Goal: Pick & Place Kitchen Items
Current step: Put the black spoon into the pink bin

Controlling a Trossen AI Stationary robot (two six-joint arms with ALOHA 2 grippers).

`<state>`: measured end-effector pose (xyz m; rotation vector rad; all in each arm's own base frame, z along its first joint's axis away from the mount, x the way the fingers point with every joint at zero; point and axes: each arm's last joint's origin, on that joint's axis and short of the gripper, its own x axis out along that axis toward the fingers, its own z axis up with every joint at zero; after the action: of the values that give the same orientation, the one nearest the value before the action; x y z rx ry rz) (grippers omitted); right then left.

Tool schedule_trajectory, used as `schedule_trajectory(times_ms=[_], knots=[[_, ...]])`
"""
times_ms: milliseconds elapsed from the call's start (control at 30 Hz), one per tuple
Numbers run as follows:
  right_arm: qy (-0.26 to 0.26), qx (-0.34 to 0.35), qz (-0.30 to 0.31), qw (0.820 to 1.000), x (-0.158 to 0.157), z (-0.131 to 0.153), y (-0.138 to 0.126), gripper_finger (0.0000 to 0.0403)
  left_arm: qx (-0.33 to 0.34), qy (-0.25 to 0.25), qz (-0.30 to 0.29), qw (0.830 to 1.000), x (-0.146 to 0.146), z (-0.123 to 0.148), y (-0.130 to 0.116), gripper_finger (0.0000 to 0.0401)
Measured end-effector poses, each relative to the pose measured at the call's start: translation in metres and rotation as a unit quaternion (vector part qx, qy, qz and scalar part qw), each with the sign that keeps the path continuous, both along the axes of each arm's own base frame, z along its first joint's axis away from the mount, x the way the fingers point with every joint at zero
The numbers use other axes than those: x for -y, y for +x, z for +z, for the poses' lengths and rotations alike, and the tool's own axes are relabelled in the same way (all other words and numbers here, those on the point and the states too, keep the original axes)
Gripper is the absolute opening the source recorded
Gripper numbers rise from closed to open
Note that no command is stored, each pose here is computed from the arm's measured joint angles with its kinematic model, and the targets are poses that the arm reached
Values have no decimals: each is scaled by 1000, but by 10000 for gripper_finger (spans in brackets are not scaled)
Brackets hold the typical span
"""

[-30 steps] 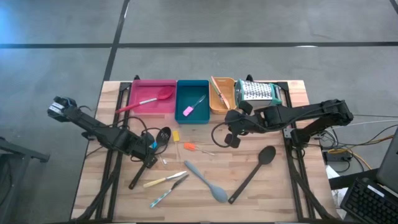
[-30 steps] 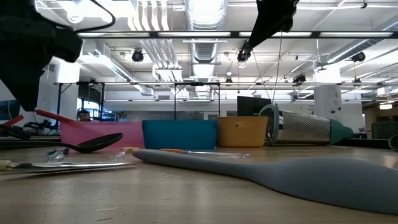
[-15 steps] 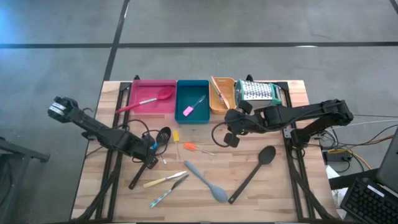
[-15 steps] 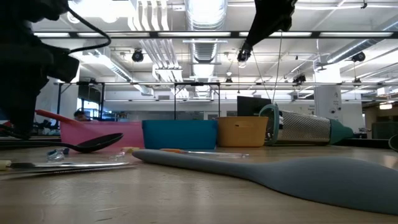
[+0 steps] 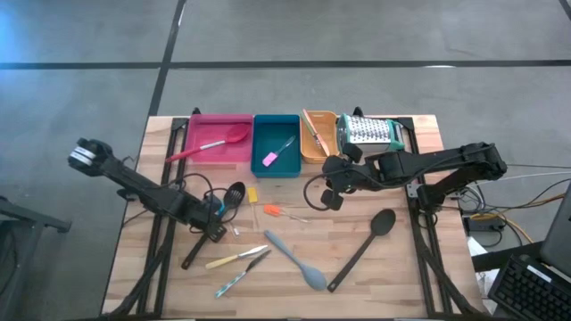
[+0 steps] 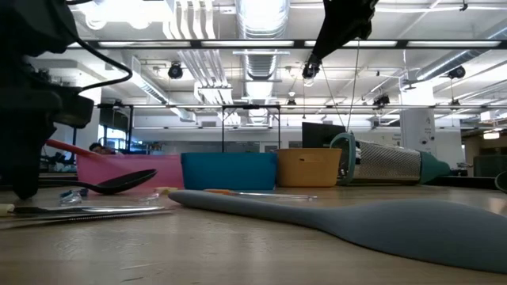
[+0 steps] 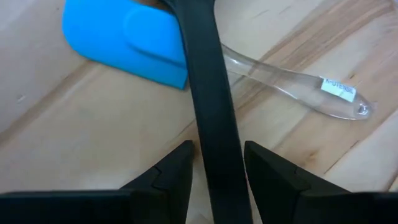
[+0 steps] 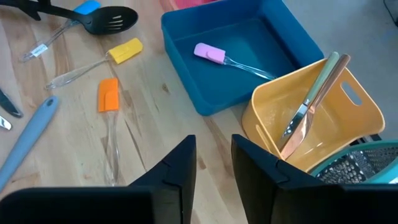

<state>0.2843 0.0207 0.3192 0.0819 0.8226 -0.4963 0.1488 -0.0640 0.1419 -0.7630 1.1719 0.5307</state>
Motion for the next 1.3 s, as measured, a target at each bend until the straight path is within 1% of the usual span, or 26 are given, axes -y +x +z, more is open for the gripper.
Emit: schedule_trajectory(times_ms=[133,300,433,533,667,767,900,1000,1067,1167,1233,1300], knots=[[0,0,0,1000,0,0,0,100,-2,4,-3,1000,-1,-2,-1,136],[0,0,0,1000,0,0,0,97,0,11,-9,1000,0,1,0,77],[-1,-1,2,1000,0,0,0,81,30,21,-12,999,2,11,8,76],[-1,-1,2,1000,0,0,0,66,55,34,-40,997,4,24,15,76],[-1,-1,2,1000,0,0,0,50,106,70,-84,988,7,53,25,76],[-1,-1,2,1000,0,0,0,40,153,125,-124,972,8,79,33,76],[-1,-1,2,1000,0,0,0,30,191,230,-188,936,8,113,41,76],[-1,-1,2,1000,0,0,0,27,193,308,-219,905,2,136,46,76],[-1,-1,2,1000,0,0,0,29,179,344,-233,892,-5,148,48,76],[-1,-1,2,1000,0,0,0,34,146,377,-243,882,-23,164,49,76],[0,-1,3,1000,0,0,0,37,108,392,-243,881,-37,170,48,76],[0,-2,3,1000,0,0,0,40,63,398,-239,884,-53,174,44,76]])
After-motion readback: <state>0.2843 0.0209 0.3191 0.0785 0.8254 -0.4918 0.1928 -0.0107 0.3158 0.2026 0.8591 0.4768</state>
